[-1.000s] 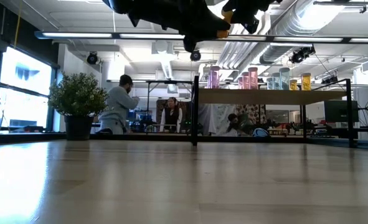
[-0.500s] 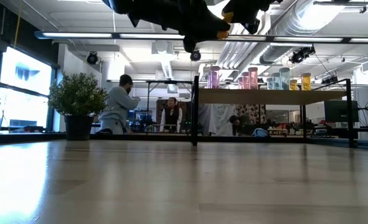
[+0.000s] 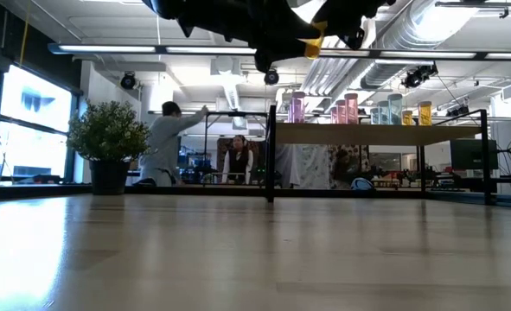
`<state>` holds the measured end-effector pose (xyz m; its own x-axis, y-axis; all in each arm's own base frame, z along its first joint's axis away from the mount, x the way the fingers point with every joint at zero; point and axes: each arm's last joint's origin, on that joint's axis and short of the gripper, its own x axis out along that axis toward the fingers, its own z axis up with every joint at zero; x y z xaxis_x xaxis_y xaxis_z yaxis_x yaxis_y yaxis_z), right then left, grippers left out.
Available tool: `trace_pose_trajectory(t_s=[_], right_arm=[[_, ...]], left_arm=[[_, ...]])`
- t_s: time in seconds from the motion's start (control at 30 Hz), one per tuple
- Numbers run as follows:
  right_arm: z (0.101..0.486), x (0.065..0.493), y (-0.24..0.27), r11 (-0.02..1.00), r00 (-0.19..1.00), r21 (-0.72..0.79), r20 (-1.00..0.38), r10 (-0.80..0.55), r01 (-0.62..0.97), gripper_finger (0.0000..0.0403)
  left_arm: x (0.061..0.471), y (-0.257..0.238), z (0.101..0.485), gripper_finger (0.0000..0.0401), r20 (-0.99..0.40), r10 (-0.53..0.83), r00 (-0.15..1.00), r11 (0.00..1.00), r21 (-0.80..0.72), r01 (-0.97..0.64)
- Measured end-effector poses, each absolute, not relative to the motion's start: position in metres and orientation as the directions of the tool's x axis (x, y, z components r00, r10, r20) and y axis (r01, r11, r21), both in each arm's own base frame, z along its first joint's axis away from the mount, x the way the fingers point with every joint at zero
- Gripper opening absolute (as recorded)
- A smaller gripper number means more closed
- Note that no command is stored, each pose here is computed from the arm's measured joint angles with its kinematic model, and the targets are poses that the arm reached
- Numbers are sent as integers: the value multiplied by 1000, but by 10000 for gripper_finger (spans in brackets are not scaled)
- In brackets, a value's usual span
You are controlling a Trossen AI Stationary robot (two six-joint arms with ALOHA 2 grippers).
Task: Pick and place medicine bottles onto shelf by color
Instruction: Put the orange pill bottle on the shelf aligned with the other orange pill bottles
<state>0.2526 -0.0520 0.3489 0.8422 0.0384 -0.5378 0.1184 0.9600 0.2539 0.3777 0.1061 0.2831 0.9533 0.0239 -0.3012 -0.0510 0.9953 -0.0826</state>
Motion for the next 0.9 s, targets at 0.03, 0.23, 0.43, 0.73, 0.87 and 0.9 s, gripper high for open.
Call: trace_pose_trajectory(t_s=[0.03, 0.23, 0.43, 0.73, 0.87, 0.9], right_arm=[[349, 253, -52, 959, 843, 256, -537, 38, 120, 115], [351, 247, -52, 953, 838, 253, -546, 1, 164, 115], [359, 225, -50, 935, 811, 210, -573, -118, 285, 115], [370, 180, -47, 830, 718, 161, -605, -345, 535, 115], [371, 159, -45, 762, 650, 128, -622, -437, 635, 115], [372, 153, -45, 742, 635, 126, -623, -458, 659, 115]], left_arm=[[378, 106, 283, 186, -301, 24, 953, 995, -83, -51], [377, 108, 283, 211, -303, 29, 953, 995, -85, -58], [375, 115, 283, 213, -304, 47, 952, 990, -114, -85], [373, 120, 283, 213, -304, 59, 951, 987, -125, -101], [373, 120, 283, 213, -304, 59, 951, 988, -117, -98], [373, 120, 283, 213, -304, 59, 951, 989, -112, -97]])
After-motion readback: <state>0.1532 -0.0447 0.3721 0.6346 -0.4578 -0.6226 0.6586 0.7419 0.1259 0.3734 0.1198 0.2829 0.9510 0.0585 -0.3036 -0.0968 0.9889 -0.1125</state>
